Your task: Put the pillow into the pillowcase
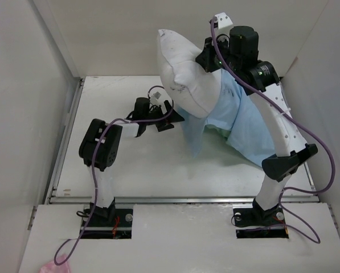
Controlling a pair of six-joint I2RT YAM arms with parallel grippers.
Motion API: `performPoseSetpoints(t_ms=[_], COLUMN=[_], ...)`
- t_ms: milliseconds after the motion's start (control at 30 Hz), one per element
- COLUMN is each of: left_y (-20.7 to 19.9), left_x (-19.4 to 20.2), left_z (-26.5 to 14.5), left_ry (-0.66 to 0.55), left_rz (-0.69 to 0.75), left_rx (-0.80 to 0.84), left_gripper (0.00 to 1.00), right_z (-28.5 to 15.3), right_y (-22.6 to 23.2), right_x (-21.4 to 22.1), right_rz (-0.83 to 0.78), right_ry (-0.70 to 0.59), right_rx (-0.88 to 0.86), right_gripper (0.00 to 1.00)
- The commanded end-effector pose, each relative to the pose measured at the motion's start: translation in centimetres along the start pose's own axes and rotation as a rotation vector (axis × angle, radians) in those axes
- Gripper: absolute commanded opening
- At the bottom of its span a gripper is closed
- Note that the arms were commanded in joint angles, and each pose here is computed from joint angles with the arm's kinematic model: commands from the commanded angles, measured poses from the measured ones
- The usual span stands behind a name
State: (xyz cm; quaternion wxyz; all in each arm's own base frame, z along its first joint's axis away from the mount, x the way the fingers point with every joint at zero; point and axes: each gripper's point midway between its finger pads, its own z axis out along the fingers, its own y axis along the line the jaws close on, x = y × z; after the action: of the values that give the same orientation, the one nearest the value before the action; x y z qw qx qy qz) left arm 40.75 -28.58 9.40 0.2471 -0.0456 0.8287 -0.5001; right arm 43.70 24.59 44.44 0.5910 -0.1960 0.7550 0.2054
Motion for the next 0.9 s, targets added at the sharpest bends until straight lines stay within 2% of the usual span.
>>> performPoseSetpoints(t_ms=[0, 133, 200, 300, 333, 533, 867], left_y=[-6.0, -5.8, -7.0, -8.7, -9.5, -11.0, -10.7], left_x=[-1.8, -1.1, -0.6, -0.1, -0.2, -1.7, -3.0], left_z=[0.7, 2.9, 3.1, 2.1, 1.6, 2.2, 4.5], left_ry=[-0.014, 0.024, 0.024, 0.042, 0.032, 0.032, 0.048], left_rz=[0.082, 0.062, 0.078, 0.002, 0.017, 0.026, -0.004], left_rx=[0.232, 0.246, 0.335, 0.438, 0.481, 0.506, 0.447], left_gripper=[1.0, 1.0, 1.0, 1.0, 1.0, 1.0, 1.0], right_z=[-3.8, -4.3, -4.8, -4.8, -4.5, -3.4, -3.4], right_y=[1.1, 1.0, 1.1, 1.0, 0.9, 0.8, 1.6], right_x=[-8.7, -9.9, -10.6, -10.6, -10.0, -8.0, -6.9], right_rz=[-0.013, -0.005, -0.008, -0.007, -0.004, 0.002, 0.0], right_ry=[-0.275, -0.313, -0.332, -0.333, -0.314, -0.26, -0.227], right_rx=[-0.027, -0.033, -0.035, -0.026, -0.024, -0.03, -0.078], right_gripper=[0.0, 0.0, 0.0, 0.0, 0.0, 0.0, 0.0])
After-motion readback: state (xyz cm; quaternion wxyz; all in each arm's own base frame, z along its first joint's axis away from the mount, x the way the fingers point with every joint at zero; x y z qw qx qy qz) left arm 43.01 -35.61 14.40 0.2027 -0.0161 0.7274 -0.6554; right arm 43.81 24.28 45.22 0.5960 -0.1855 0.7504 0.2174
